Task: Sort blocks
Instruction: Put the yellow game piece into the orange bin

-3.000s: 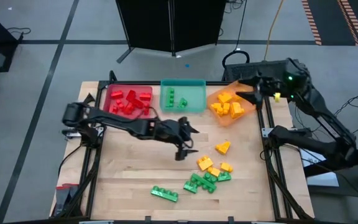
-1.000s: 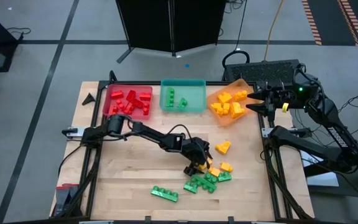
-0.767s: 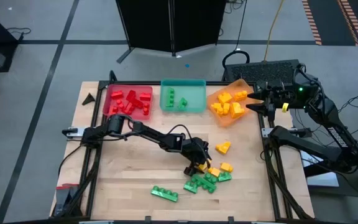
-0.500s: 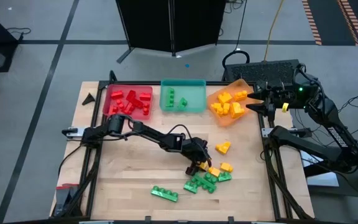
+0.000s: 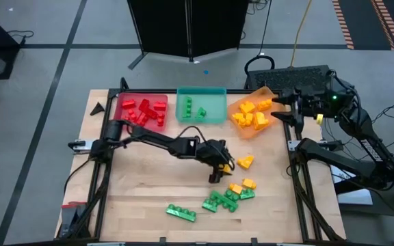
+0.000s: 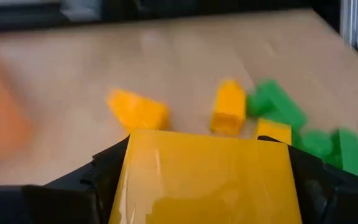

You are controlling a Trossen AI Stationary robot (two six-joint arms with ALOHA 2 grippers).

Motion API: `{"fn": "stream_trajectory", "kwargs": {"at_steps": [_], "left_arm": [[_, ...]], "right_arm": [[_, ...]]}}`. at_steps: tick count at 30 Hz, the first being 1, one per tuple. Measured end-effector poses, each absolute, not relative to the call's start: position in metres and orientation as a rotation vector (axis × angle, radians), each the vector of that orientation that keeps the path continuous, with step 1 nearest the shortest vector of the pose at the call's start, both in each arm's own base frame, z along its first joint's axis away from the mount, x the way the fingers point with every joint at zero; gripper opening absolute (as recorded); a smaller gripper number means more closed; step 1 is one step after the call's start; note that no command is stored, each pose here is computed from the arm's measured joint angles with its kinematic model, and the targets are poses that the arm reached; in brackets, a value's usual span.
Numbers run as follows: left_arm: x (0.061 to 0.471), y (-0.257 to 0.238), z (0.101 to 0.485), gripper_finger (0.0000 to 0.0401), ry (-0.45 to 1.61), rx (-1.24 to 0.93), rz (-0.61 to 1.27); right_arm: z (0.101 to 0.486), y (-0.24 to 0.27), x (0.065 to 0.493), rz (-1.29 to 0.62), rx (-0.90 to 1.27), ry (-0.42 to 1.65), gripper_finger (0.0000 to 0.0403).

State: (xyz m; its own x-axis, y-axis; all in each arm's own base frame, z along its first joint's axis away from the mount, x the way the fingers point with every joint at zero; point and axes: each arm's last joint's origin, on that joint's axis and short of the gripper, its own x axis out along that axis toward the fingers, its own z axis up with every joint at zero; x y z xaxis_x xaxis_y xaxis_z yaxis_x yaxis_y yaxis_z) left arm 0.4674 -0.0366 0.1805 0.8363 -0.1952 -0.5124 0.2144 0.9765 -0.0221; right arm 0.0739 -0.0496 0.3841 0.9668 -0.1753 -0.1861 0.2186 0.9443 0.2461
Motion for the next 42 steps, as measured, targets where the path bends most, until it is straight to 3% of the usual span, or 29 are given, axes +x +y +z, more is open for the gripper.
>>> {"fn": "stream_trajectory", "kwargs": {"at_steps": [8, 14, 27, 42], "left_arm": [[0.439, -0.015, 0.279, 0.0303, 0.331, 0.050, -0.105], [0.423, 0.011, 0.319, 0.0302, 0.213, -0.072, -0.024], [0.420, 0.023, 0.333, 0.0302, 0.130, -0.388, -0.095], [0.420, 0.022, 0.334, 0.0302, 0.130, -0.453, -0.117]], "right_arm": [[0.386, -0.050, 0.077, -0.154, -0.009, 0.169, 0.0318], [0.397, -0.049, 0.089, -0.095, -0.290, 0.093, 0.0318], [0.379, -0.038, 0.160, 0.124, -0.630, 0.199, 0.0318], [0.365, -0.004, 0.200, 0.144, -0.866, 0.259, 0.0318]]}}
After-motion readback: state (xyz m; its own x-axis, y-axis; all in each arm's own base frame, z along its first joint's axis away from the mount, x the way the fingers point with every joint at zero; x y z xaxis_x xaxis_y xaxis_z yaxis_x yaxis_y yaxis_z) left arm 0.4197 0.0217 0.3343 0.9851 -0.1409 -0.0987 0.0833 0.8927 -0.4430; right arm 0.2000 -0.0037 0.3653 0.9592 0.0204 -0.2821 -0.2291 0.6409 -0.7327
